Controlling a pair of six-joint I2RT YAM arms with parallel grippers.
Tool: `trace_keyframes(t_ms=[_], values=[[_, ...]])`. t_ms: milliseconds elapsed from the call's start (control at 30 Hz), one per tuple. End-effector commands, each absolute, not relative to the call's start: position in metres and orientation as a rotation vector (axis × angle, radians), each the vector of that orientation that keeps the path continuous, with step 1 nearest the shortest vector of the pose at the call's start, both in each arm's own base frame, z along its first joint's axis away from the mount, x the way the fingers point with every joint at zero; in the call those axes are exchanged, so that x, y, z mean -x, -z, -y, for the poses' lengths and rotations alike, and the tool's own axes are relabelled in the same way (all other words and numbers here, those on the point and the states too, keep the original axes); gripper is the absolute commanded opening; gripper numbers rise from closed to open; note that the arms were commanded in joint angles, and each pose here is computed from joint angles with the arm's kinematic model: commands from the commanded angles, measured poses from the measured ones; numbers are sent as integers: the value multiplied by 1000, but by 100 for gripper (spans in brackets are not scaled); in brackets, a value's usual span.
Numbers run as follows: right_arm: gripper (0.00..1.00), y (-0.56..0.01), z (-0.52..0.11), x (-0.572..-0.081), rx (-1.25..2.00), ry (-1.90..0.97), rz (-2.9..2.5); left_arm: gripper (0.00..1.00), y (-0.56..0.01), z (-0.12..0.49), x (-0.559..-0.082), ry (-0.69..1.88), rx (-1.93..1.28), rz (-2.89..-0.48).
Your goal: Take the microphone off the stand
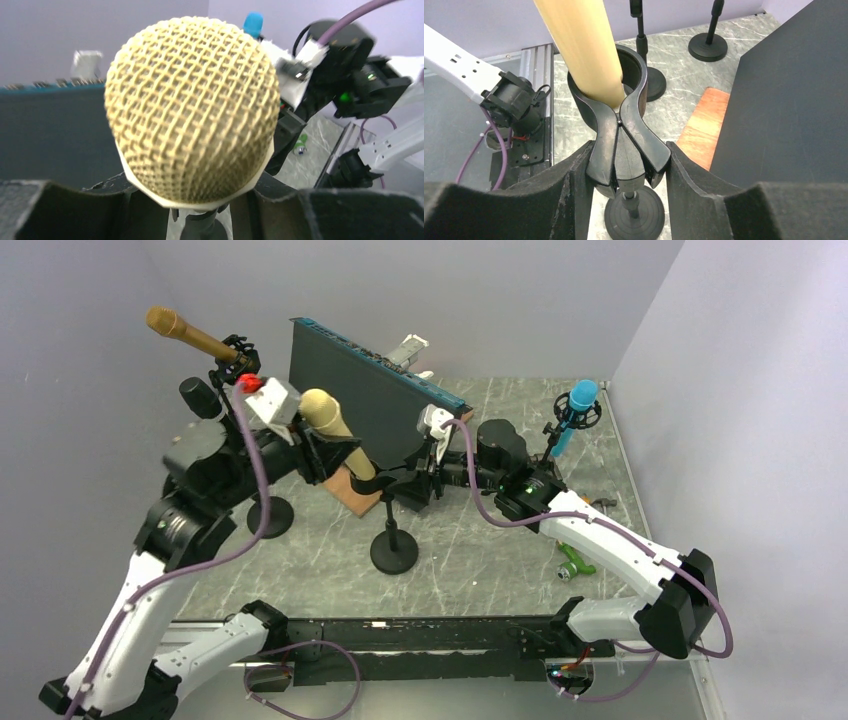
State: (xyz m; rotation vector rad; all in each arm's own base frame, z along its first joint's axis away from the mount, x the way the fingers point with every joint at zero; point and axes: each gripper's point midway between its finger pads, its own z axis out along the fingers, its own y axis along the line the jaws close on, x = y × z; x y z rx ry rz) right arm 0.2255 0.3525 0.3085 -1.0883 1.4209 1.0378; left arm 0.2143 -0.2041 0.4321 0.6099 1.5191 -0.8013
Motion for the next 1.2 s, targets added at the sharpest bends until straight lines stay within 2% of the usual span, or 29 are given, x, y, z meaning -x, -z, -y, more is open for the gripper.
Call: trace_keyframes(t_ms=[0, 300, 533, 733, 800, 900, 967, 1067, 1167], values=[[0, -299, -344, -248, 1026, -922, -1459, 0, -509, 176, -173, 772, -580, -1279], [0, -304, -346, -246, 1011, -871, -1421, 0, -530, 124, -161, 632, -359, -1216], [0, -305, -355, -247, 1004, -813, -1429, 0, -527, 133, -146, 749, -371, -1254], [44, -303, -355, -241, 989, -779, -1453, 0, -511, 152, -143, 848, -432, -1309], [55, -305, -353, -239, 976, -783, -1454, 0, -508, 157, -142, 871, -450, -1318], [66, -310, -349, -237, 942, -791, -1459, 0, -508, 165, -140, 907, -487, -1317], [70, -313, -347, -236, 927, -797, -1465, 0, -510, 170, -138, 931, -513, -1309], [85, -318, -345, -234, 904, -813, -1482, 0, -509, 176, -139, 951, -538, -1314], [93, -322, -344, -232, 894, -829, -1500, 0, -506, 181, -141, 965, -556, -1324]])
